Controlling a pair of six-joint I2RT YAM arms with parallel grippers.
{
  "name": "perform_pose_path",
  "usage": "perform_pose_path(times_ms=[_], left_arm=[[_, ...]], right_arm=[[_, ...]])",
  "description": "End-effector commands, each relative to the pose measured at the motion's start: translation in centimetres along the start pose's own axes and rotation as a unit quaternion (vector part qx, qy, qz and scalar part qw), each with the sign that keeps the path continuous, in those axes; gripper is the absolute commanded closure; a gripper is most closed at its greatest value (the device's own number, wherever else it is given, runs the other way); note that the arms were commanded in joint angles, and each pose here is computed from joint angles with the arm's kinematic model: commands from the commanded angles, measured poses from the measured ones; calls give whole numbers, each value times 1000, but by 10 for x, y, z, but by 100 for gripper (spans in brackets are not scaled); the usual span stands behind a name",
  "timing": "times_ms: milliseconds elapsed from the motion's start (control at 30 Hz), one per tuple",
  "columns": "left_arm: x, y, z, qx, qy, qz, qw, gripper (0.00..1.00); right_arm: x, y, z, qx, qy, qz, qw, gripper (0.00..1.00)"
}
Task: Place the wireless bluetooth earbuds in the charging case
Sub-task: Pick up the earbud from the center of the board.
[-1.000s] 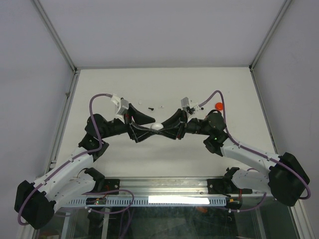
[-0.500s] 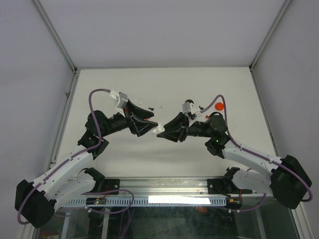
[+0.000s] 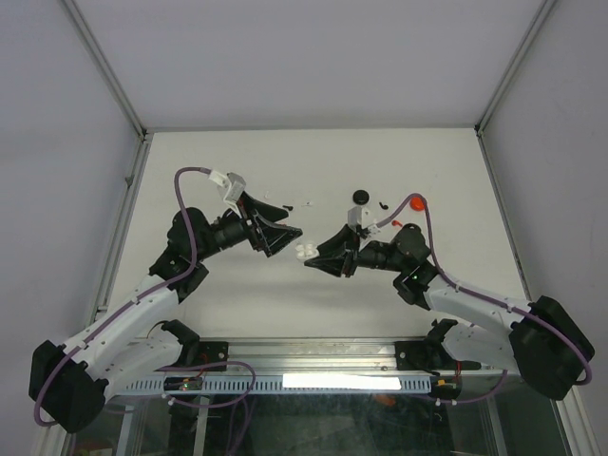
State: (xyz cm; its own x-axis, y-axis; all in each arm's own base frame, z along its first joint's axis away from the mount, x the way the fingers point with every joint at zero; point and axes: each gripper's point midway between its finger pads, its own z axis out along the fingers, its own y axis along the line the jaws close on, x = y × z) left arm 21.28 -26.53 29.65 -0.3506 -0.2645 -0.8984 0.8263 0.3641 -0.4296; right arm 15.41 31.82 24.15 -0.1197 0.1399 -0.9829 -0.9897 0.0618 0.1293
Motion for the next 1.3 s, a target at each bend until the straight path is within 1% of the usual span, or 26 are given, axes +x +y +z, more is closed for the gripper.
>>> perform_pose_path(times_ms=[0, 133, 267, 367, 433, 533, 667, 733, 933, 1033, 1133, 1267], left_arm=[[-18, 15, 7, -49, -18, 6, 999, 15], [-10, 11, 11, -23, -4, 15, 1000, 12], [0, 0, 12, 23, 9, 16, 1000, 14], [4, 7, 14, 9, 11, 12, 1000, 15], [6, 23, 16, -29, 14, 4, 999, 16], [5, 55, 22, -112, 26, -6, 993, 15], [11, 100, 24, -218, 51, -11, 975, 16], [15, 117, 28, -245, 69, -4, 967, 16], [31, 155, 59, -269, 113, 15, 956, 19], [48, 181, 77, -276, 151, 30, 949, 23], [59, 199, 96, -267, 187, 53, 944, 26], [88, 225, 118, -245, 250, 70, 934, 30]], right_arm=[[-8, -13, -7, 35, -23, -41, 998, 100], [-5, -24, -15, 60, -25, -35, 997, 100], [-8, -22, -14, 53, -30, -30, 998, 100], [-9, -24, -15, 60, -33, -30, 997, 100], [-8, -29, -18, 79, -34, -30, 996, 100], [-3, -45, -25, 127, -32, -27, 991, 100], [2, -56, -38, 175, -38, -28, 984, 100], [5, -59, -44, 194, -39, -29, 980, 100], [10, -68, -63, 243, -40, -42, 968, 100], [11, -69, -68, 256, -40, -47, 965, 100], [12, -68, -72, 260, -36, -49, 964, 100], [12, -68, -75, 266, -32, -53, 962, 100]])
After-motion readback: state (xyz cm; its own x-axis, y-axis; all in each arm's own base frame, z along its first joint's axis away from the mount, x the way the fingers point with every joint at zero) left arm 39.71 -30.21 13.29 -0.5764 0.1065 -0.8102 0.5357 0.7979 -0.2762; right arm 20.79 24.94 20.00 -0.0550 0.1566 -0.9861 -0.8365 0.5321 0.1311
